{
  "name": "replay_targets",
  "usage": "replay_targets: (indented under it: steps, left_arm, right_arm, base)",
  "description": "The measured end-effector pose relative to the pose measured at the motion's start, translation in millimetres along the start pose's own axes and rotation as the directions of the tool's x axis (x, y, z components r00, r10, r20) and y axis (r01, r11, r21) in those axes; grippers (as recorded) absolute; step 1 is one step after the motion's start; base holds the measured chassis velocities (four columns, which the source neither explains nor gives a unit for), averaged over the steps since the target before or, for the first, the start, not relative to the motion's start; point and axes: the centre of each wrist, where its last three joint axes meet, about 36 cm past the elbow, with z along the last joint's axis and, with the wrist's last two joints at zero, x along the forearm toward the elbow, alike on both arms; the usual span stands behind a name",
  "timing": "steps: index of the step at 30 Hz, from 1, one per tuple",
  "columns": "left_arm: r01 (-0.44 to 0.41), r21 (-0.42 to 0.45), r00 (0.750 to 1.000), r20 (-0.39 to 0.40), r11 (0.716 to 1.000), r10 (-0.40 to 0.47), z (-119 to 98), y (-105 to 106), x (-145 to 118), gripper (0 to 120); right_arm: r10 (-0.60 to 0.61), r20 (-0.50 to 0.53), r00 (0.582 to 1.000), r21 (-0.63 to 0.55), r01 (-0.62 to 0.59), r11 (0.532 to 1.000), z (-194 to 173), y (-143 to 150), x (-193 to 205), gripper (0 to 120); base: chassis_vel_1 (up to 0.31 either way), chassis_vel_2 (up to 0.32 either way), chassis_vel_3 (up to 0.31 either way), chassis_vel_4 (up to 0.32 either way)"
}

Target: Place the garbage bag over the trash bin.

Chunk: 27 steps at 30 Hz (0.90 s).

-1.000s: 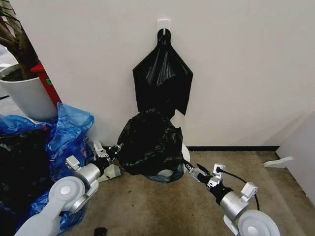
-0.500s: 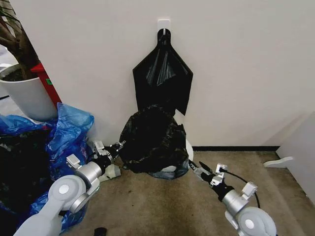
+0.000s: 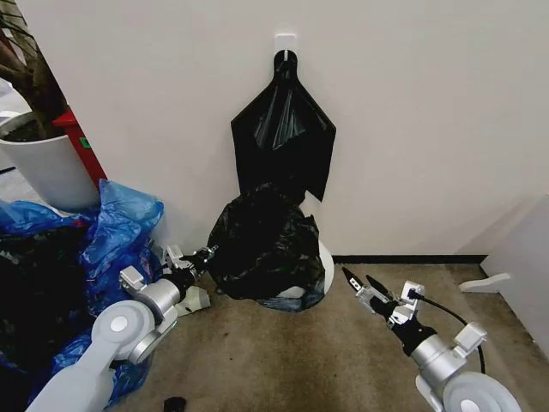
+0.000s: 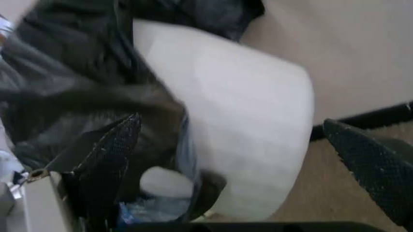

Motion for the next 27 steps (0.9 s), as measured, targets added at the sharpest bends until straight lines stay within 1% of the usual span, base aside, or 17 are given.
replay_targets:
  steps: [3,6,10,14,16,18,20,24,27]
  left_arm:
    - [-0.002,-0.002,1.0,-0.001,1.0,0.002,2,-1,-2,4]
    - [-0.006,-0.003,1.0,-0.005,1.0,0.006,4,-2,-2,4]
    - [-0.017,-0.003,1.0,-0.014,1.0,0.017,8,-7,1,4]
    - [-0.021,0.002,1.0,-0.015,1.0,0.021,8,-8,2,4]
    - [-0.024,0.006,1.0,-0.015,1.0,0.024,7,-9,5,4]
    - [-0.028,0.009,0.999,-0.017,1.0,0.028,5,-10,7,4]
    - [-0.032,0.01,0.999,-0.018,0.999,0.032,5,-12,8,4]
    - [-0.034,0.01,0.999,-0.019,0.999,0.034,5,-12,8,4]
    - [-0.035,0.01,0.999,-0.021,0.999,0.035,6,-12,7,4]
  right_arm:
    - [0.04,-0.019,0.999,-0.015,-0.041,0.999,4,12,-6,100]
    - [0.051,-0.022,0.998,-0.018,-0.051,0.999,4,14,-11,100]
    - [0.092,-0.026,0.995,-0.007,-0.092,0.996,4,-2,-26,100]
    - [0.111,-0.031,0.993,-0.005,-0.111,0.994,5,-12,-30,100]
    - [0.137,-0.039,0.99,-0.007,-0.137,0.991,6,-27,-32,100]
    - [0.138,-0.044,0.989,-0.006,-0.138,0.99,8,-43,-33,100]
    - [0.136,-0.044,0.99,-0.005,-0.136,0.991,9,-52,-33,100]
    - [0.131,-0.03,0.991,-0.009,-0.131,0.991,10,-53,-33,100]
    - [0.104,-0.022,0.994,-0.016,-0.104,0.994,9,-42,-28,100]
  base:
    - [0.0,0.0,0.0,0.0]
    - [0.0,0.0,0.0,0.0]
    - [0.0,0.0,0.0,0.0]
    - [0.0,0.0,0.0,0.0]
    - [0.0,0.0,0.0,0.0]
    - [0.0,0.0,0.0,0.0]
    - [0.0,0.0,0.0,0.0]
    - [0.0,0.0,0.0,0.0]
    - [0.0,0.0,0.0,0.0]
